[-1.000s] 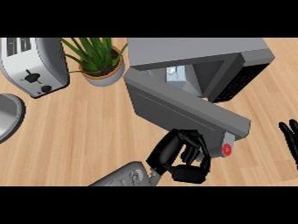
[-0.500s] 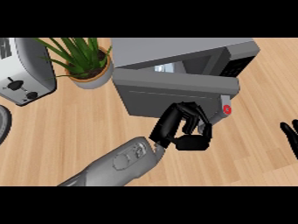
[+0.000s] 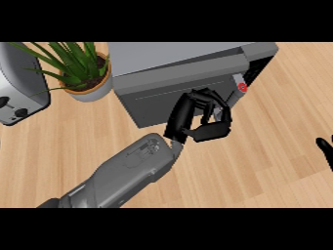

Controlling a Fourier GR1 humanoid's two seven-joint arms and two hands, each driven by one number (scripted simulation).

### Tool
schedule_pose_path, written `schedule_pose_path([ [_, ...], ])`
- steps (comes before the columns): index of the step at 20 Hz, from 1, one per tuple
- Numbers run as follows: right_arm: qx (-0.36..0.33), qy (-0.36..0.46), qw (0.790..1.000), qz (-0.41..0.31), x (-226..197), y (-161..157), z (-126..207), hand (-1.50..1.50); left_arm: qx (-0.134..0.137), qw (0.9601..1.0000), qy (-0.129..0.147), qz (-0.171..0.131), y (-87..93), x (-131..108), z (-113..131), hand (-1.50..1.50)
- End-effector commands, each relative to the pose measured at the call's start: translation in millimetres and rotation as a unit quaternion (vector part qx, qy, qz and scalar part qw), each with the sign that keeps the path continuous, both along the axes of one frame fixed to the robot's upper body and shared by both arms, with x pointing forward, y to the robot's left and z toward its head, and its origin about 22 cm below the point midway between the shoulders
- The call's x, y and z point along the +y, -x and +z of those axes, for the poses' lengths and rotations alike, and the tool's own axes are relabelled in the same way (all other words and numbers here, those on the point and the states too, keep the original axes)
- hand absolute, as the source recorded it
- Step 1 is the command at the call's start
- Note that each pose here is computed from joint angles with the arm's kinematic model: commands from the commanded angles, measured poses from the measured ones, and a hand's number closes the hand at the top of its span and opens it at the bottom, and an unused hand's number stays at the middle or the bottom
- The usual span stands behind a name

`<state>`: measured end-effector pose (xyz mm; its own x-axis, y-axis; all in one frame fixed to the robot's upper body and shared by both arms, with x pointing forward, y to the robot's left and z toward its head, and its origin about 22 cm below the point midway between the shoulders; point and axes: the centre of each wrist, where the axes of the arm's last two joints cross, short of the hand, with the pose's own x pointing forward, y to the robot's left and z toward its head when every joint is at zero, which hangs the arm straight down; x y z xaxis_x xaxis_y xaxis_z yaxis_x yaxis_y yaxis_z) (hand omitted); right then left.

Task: Pick up the milk, place it into the microwave and close the microwave

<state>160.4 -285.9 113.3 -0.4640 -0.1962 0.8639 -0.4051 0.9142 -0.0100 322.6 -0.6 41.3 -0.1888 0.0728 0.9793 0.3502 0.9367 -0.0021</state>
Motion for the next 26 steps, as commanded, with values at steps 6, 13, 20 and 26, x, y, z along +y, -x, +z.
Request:
schedule_pose_path([
  [6,-0.014,0.005,1.000,0.017,-4,0,17,-1.50,-0.009,0.9988,0.035,0.032,-26.5,4,14,1.50],
  [13,-0.023,0.011,0.999,0.028,-3,-3,27,-1.50,-0.021,0.9979,0.049,0.037,-31.2,4,16,1.50],
  [20,-0.026,0.001,0.999,0.032,-4,-5,32,-1.50,-0.027,0.9971,0.059,0.039,-30.4,5,10,1.50],
  [26,-0.027,0.003,0.999,0.032,-7,-5,38,-1.50,-0.035,0.9965,0.061,0.046,-32.1,6,8,1.50],
])
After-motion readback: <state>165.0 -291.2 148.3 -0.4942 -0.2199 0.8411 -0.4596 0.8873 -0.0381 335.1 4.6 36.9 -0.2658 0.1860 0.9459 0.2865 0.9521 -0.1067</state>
